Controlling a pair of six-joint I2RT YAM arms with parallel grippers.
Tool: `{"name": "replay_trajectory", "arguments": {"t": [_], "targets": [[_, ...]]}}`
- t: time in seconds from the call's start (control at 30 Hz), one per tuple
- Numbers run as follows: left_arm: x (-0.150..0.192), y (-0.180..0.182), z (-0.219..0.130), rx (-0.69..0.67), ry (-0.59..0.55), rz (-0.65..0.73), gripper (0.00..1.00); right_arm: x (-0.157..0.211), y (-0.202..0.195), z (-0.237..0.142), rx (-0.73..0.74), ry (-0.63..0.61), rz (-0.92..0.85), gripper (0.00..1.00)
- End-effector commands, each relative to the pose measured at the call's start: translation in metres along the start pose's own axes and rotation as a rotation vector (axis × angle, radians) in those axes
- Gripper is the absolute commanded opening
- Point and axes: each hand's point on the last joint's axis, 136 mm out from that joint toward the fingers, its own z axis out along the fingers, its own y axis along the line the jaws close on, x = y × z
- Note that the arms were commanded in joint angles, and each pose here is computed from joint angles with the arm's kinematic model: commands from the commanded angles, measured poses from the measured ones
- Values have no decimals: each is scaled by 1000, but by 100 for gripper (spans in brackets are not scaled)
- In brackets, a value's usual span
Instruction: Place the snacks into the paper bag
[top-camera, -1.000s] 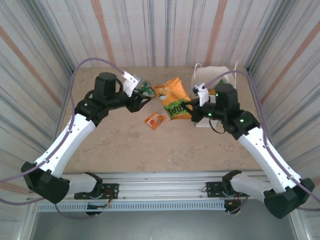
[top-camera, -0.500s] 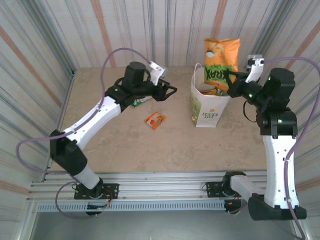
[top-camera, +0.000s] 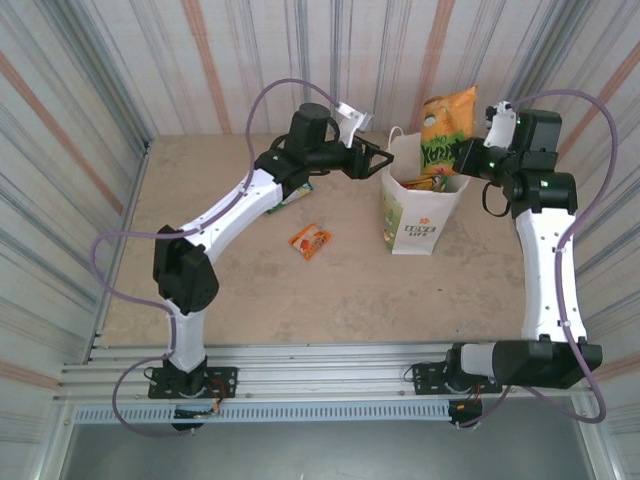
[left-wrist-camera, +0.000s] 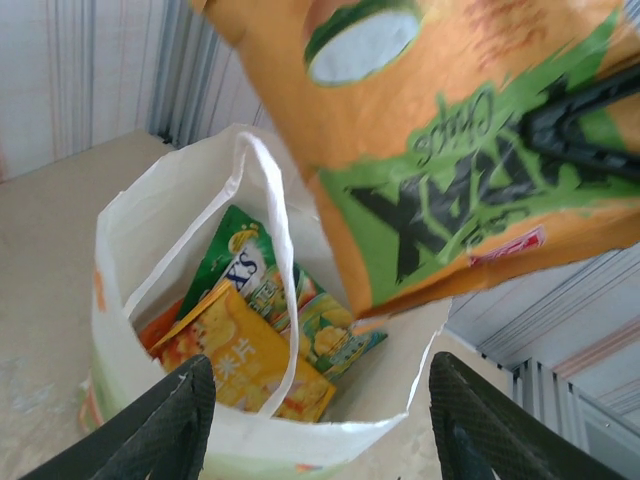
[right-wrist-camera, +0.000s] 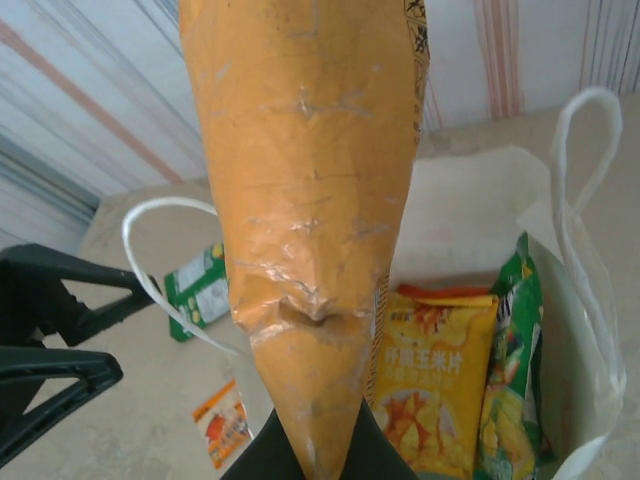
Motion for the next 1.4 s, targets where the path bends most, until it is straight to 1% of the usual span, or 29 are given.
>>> {"name": "replay_trajectory", "arguments": {"t": [0.0,0.1,0.13,0.23,0.27,0.37,0.4,0.47,0.63,0.9,1.17,1.37], "targets": [[-14,-16,9,75,-45,4,61,1,-4,-1,23,22,-25,3],[-9,-9,21,64,-29,-15,60,11,-7,5,22,58,-12,2],[-8,-7,24,63,-27,-22,58,13,-7,6,18,69,-9,2],[-8,-7,29,73,-22,-32,48,23,-9,9,22,110,-6,2],[-10,-7,29,78,-24,-31,41,27,-10,9,27,126,-7,2],[-14,-12,27,99,-34,-26,13,36,-9,10,36,167,-12,2],[-15,-14,26,103,-37,-25,7,40,-8,11,34,184,-14,1],[-17,-17,23,108,-43,-15,2,47,-7,13,41,211,-27,1],[-16,-28,19,138,-51,3,0,59,-6,26,54,276,-34,1],[-18,-33,18,149,-57,16,0,81,-4,51,63,396,-17,0],[-24,-42,15,168,-68,35,0,89,-7,75,89,472,-22,0],[-26,-45,13,172,-72,39,0,106,-7,94,38,568,26,3]]}}
